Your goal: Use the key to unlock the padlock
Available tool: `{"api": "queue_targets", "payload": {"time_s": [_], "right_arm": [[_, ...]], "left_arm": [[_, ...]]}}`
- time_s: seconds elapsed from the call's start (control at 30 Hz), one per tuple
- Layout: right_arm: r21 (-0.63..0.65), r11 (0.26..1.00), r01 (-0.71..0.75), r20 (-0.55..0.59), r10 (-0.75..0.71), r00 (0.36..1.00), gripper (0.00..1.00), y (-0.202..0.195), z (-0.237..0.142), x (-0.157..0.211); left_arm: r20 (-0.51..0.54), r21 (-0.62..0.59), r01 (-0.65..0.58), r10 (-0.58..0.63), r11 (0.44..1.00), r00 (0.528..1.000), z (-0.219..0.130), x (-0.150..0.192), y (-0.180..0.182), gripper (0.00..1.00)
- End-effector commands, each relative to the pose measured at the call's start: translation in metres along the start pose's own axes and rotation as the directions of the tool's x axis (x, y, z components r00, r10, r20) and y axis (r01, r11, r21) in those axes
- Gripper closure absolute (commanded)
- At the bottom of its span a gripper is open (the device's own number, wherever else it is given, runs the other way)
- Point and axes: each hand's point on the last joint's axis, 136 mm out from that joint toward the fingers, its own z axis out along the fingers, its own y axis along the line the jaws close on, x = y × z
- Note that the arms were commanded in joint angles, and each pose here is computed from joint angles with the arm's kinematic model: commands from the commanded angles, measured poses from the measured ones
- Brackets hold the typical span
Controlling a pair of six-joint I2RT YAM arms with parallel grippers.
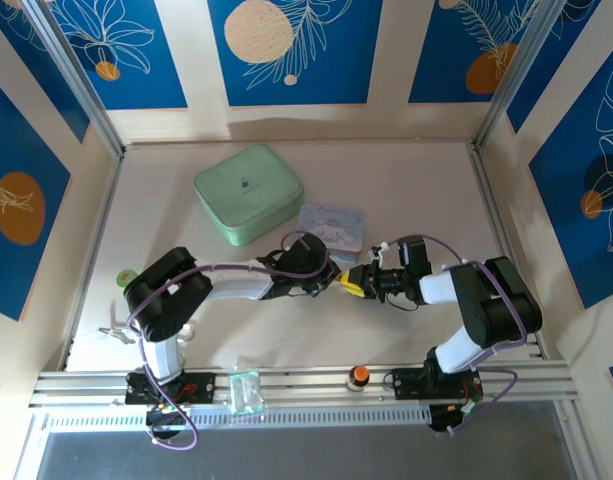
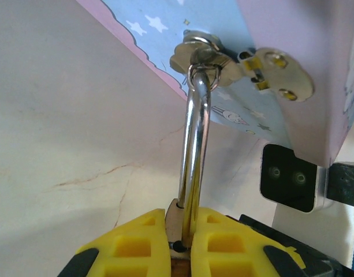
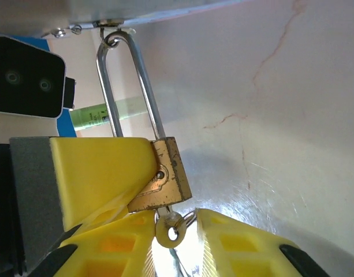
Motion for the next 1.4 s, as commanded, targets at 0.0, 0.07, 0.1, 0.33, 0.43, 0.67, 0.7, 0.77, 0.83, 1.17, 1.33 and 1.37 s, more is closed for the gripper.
{"api": "queue_targets", "payload": {"time_s": [0.0, 0.07, 0.1, 0.33, 0.43, 0.67, 0.7, 0.77, 0.83, 1.17, 1.33, 1.37], "right_arm": [[0.127, 0.991, -0.049, 0.12, 0.034, 0.992, 0.76, -0.025, -0.009, -0.019], [0.133, 0.99, -0.043, 0.123, 0.026, 0.992, 0.76, -0.023, -0.009, -0.019], [0.135, 0.99, -0.037, 0.125, 0.02, 0.992, 0.75, -0.022, -0.009, -0.019], [0.197, 0.98, 0.022, 0.149, -0.052, 0.987, 0.74, -0.017, -0.012, -0.015], [0.236, 0.969, 0.071, 0.173, -0.113, 0.978, 0.72, -0.011, -0.017, -0.015], [0.329, 0.934, 0.142, 0.182, -0.21, 0.961, 0.72, -0.003, -0.023, -0.012], [0.33, 0.934, 0.138, 0.186, -0.208, 0.96, 0.72, -0.003, -0.024, -0.012], [0.329, 0.935, 0.132, 0.187, -0.202, 0.961, 0.72, -0.004, -0.023, -0.012], [0.326, 0.937, 0.129, 0.186, -0.197, 0.963, 0.72, -0.005, -0.023, -0.011], [0.333, 0.933, 0.134, 0.186, -0.204, 0.961, 0.72, -0.002, -0.024, -0.012], [0.34, 0.931, 0.129, 0.182, -0.2, 0.963, 0.71, -0.005, -0.023, -0.013], [0.338, 0.932, 0.132, 0.181, -0.202, 0.963, 0.71, -0.004, -0.023, -0.013]], "left_arm": [[-0.04, -0.057, -0.007, 0.004, 0.998, 0.999, -0.013, 0.01, 0.015, 1.0], [-0.046, -0.065, 0.002, -0.005, 0.998, 0.999, -0.011, 0.01, 0.021, 1.0], [-0.048, -0.065, 0.007, -0.01, 0.998, 0.999, -0.011, 0.01, 0.022, 1.0], [-0.004, -0.123, -0.065, 0.065, 0.99, 0.998, -0.018, 0.002, 0.031, 1.0], [-0.002, -0.22, -0.154, 0.158, 0.963, 0.987, -0.019, -0.003, 0.047, 1.0], [-0.069, -0.42, -0.338, 0.341, 0.843, 0.937, -0.021, -0.013, 0.087, 0.89], [-0.072, -0.443, -0.353, 0.36, 0.824, 0.93, -0.022, -0.015, 0.092, 0.88], [-0.083, -0.488, -0.4, 0.415, 0.776, 0.906, -0.025, -0.021, 0.096, 0.84], [-0.105, -0.535, -0.437, 0.456, 0.723, 0.884, -0.026, -0.026, 0.102, 0.81], [-0.11, -0.711, -0.509, 0.638, 0.485, 0.762, -0.047, -0.043, 0.097, 0.73], [-0.149, -0.782, -0.526, 0.718, 0.336, 0.68, -0.052, -0.042, 0.087, 0.72], [-0.162, -0.79, -0.527, 0.723, 0.313, 0.672, -0.052, -0.041, 0.087, 0.71]]}}
